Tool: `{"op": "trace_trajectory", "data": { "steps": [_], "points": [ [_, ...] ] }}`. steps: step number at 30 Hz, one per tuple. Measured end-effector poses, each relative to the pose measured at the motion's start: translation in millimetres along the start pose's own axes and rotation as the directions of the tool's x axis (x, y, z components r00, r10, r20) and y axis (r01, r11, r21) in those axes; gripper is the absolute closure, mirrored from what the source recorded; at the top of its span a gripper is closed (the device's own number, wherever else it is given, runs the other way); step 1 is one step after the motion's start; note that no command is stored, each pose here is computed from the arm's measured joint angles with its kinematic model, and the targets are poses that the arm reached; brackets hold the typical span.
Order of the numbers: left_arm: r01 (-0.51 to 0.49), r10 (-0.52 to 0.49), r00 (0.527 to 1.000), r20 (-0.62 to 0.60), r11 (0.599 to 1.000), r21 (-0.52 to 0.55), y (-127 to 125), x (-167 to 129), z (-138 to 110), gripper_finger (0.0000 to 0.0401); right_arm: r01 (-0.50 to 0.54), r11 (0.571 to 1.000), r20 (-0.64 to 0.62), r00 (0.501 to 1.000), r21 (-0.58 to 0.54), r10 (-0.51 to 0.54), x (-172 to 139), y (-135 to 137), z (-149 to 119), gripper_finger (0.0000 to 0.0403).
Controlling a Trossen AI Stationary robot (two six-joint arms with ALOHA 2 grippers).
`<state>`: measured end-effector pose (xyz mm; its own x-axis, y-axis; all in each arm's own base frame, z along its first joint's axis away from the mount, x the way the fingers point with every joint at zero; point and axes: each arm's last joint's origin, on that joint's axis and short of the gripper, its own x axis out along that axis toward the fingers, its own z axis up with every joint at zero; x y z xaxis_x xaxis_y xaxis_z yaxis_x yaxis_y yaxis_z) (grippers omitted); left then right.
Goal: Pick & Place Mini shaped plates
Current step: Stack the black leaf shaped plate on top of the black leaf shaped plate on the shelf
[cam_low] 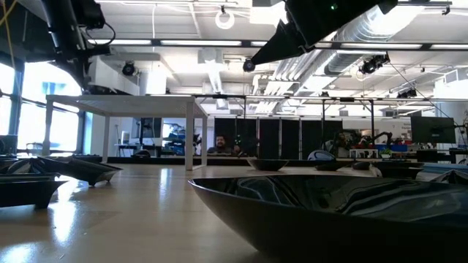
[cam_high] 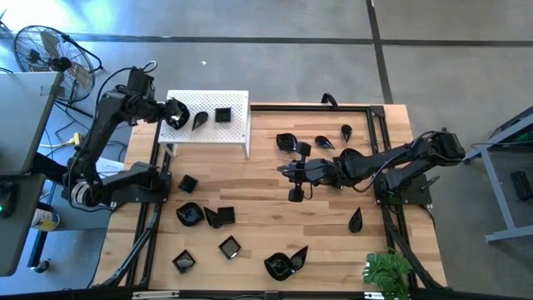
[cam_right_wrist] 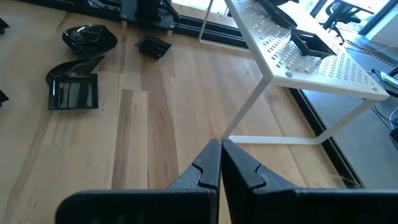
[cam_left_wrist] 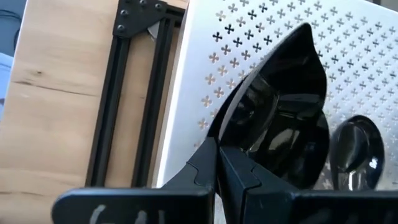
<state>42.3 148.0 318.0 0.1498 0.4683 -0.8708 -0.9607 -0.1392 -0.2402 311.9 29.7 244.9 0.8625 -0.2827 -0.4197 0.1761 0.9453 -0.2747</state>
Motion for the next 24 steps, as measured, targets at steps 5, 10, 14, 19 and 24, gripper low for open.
{"op": "trace_trajectory", "data": {
  "steps": [5, 10, 14, 19, 24],
  "points": [
    [-0.002, 0.002, 1.000, 0.006, 1.000, -0.023, 0.1, 0.4, 0.2, 0.0401, -0.024, 1.000, -0.001, 1.000, -0.004, 0.024, 0.0, 0.7, -0.3, 0.0402],
    [0.020, -0.020, 1.000, 0.001, 0.999, -0.028, -0.1, -0.9, -0.9, 0.0401, -0.042, 0.999, 0.001, 0.999, -0.006, 0.042, 0.0, 1.2, -0.2, 0.0402],
    [0.018, -0.018, 1.000, -0.006, 1.000, -0.025, 0.2, -1.0, -1.7, 0.0399, -0.042, 0.999, 0.002, 0.999, -0.006, 0.042, 0.0, 1.2, -0.2, 0.0401],
    [0.005, -0.005, 1.000, -0.003, 1.000, -0.013, 0.7, -1.1, -1.8, 0.0360, -0.041, 0.999, 0.003, 0.999, -0.006, 0.041, -0.1, 1.2, 0.0, 0.0402],
    [-0.008, 0.008, 1.000, -0.014, 1.000, 0.006, 2.5, -3.1, -4.8, 0.0308, -0.041, 0.999, 0.005, 0.999, -0.005, 0.041, -0.1, 1.1, 0.3, 0.0401]
  ]
}}
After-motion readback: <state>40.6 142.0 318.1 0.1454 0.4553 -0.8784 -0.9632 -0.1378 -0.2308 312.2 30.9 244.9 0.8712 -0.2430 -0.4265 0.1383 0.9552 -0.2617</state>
